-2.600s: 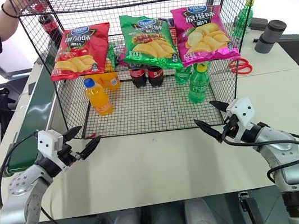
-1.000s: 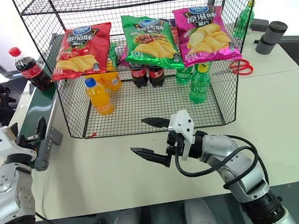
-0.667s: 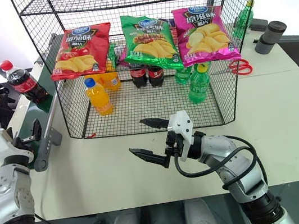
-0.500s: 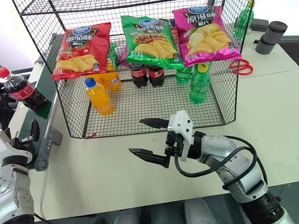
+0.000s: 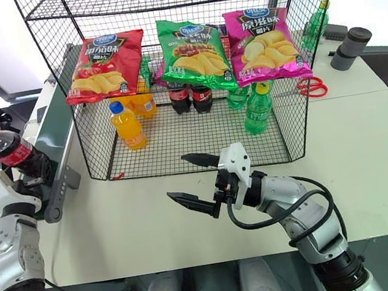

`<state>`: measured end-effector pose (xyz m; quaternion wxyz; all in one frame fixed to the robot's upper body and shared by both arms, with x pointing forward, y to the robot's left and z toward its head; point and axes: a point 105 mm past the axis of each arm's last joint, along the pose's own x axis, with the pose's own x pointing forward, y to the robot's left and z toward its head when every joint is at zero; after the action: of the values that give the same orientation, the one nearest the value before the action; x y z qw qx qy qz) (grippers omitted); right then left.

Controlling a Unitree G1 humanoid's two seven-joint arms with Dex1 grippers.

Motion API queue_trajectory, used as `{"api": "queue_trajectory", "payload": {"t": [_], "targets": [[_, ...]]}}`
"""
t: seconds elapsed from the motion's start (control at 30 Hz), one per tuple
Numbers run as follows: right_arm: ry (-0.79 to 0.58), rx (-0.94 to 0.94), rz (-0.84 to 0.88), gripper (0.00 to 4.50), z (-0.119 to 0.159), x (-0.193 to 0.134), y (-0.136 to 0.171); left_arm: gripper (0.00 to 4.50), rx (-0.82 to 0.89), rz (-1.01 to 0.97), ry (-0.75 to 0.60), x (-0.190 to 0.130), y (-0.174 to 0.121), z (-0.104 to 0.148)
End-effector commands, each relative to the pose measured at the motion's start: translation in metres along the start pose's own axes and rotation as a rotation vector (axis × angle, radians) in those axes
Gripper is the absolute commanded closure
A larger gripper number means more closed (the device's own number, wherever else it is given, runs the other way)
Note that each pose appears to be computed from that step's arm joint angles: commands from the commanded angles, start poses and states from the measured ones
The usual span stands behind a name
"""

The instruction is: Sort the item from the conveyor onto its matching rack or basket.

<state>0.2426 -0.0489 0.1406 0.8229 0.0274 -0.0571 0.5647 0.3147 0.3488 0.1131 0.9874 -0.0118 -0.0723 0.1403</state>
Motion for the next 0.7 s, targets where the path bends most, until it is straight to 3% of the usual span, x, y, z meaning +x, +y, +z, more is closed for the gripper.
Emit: {"api": "queue_trajectory", "payload": {"t": [0.03,0.2,0.47,0.7], "targets": [[-0.034,-0.004,0.023,0.06,0.008,0.002,0.005,0.0,0.014,0.025,-0.055,0.001,0.009,0.015],[-0.032,-0.003,0.026,0.0,0.008,0.003,0.005,1.58,0.047,0.015,-0.061,0.0,0.01,0.017],[-0.023,-0.006,0.004,0.0,0.008,0.0,0.001,1.58,0.023,-0.223,-0.187,0.0,-0.01,0.073],[-0.019,-0.041,-0.037,0.0,0.015,-0.006,-0.016,1.58,-0.078,-0.781,-0.128,-0.033,-0.104,0.093]]}}
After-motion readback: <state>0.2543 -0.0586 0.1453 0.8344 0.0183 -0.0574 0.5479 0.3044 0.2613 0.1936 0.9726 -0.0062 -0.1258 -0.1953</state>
